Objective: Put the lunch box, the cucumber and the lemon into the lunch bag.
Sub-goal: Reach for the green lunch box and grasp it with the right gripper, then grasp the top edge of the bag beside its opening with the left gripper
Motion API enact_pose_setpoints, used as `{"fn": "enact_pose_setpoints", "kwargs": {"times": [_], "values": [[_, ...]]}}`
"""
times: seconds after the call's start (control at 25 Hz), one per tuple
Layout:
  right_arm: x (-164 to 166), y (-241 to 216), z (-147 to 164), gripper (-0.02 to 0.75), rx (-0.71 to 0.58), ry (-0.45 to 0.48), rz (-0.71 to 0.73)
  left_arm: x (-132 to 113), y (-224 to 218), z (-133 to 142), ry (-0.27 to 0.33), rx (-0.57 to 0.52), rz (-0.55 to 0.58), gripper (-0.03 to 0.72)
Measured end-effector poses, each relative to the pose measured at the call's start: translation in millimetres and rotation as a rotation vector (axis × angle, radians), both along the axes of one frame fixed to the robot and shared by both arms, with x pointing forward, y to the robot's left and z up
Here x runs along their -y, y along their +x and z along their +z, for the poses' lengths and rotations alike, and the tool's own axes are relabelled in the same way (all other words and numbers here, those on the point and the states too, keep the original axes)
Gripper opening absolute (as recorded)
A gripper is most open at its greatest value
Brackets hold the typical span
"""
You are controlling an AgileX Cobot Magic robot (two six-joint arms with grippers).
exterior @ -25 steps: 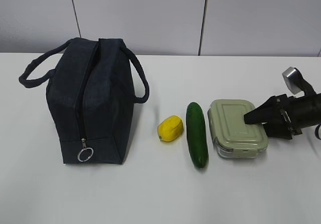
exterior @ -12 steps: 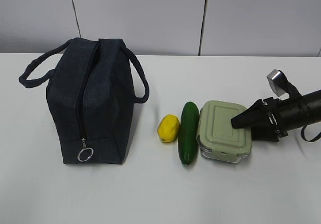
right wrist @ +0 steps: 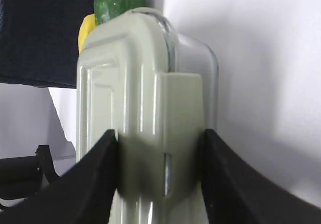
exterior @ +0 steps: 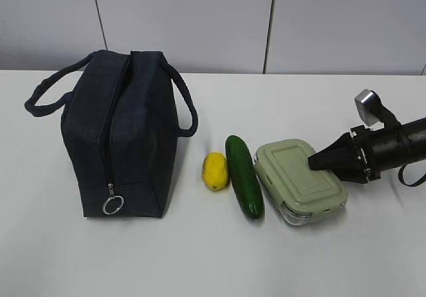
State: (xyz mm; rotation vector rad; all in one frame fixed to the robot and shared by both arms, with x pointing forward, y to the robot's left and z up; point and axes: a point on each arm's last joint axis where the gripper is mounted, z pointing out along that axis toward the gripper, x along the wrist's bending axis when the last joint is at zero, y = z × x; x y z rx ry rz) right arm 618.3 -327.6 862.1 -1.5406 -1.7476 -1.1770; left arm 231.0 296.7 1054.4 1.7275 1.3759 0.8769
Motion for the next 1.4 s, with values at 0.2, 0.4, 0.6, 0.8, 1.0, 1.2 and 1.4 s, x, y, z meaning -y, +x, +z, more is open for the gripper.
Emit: {"fn": "enact_pose_setpoints", "kwargs": {"times": [0.2, 0.4, 0.6, 0.8, 1.0, 1.2, 1.4], "values": [[0, 0, 0, 0.359, -0.002, 0.000, 0.001, 0, 1, 0, 0.000, -0.001, 0.000, 0.238], [0, 0, 0, 0.359, -0.018, 0.006, -0.013, 6, 14, 4, -0.037, -0.088, -0.027, 0.238], [0, 0, 0, 0.358, -0.025, 0.008, -0.017, 18, 52, 9, -0.130, -0.282, -0.070, 0.239], [0, 0, 0, 0.357, -0.031, 0.007, -0.019, 30, 100, 22, -0.182, -0.424, -0.120, 0.239], [0, 0, 0, 0.357, -0.031, 0.007, -0.019, 38, 153, 43, -0.198, -0.464, -0.152, 0.242], [0, 0, 0, 0.357, -0.031, 0.009, -0.018, 49, 213, 39, -0.236, -0.551, -0.206, 0.334], [0, 0, 0, 0.356, -0.033, 0.009, -0.019, 60, 264, 21, -0.292, -0.633, -0.252, 0.414]]}}
